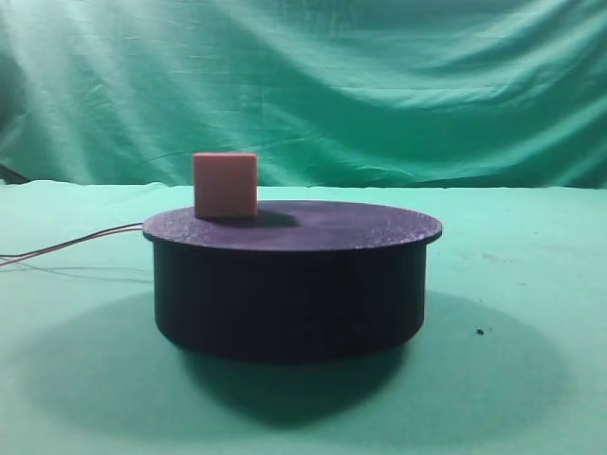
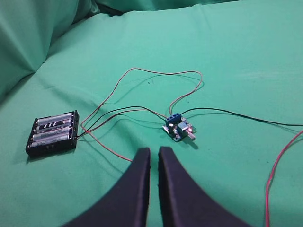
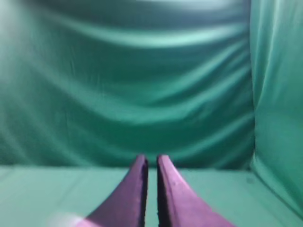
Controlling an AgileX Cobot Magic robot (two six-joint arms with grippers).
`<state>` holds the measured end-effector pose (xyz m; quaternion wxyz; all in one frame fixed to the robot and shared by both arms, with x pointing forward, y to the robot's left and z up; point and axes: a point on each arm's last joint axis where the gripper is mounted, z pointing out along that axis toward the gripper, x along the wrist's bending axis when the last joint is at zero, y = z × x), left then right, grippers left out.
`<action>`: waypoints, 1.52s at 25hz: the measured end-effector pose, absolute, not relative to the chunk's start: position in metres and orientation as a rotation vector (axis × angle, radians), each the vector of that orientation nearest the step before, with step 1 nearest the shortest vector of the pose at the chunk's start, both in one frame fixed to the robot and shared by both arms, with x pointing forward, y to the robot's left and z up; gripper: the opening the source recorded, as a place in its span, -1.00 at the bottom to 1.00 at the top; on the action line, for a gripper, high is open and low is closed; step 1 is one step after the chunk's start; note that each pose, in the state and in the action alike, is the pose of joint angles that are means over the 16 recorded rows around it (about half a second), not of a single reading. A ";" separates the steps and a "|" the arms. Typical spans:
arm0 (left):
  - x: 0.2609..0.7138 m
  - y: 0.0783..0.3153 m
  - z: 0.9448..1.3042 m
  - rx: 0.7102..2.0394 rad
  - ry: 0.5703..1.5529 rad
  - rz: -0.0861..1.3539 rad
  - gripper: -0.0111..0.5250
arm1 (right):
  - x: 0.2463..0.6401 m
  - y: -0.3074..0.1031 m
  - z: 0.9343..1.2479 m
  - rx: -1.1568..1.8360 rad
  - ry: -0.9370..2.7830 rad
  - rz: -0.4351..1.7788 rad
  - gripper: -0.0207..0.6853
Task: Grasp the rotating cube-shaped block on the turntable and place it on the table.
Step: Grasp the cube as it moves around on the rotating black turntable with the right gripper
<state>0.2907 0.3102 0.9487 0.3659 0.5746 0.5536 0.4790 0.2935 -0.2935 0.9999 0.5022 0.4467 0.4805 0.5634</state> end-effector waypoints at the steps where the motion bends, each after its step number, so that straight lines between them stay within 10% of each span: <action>1: 0.291 0.310 0.949 1.477 1.423 1.231 -0.96 | 0.293 -0.294 1.006 1.075 1.143 1.376 -0.80; 11: 0.291 0.310 0.949 1.477 1.423 1.231 -0.96 | 0.307 -0.288 1.046 1.290 1.342 1.330 -0.80; 32: 0.291 0.310 0.949 1.477 1.423 1.231 -0.96 | 0.378 -0.214 1.027 1.553 2.402 0.848 -0.92; 38: 0.291 0.310 0.949 1.477 1.423 1.231 -0.96 | 0.402 -0.166 1.026 1.505 2.563 0.734 -0.61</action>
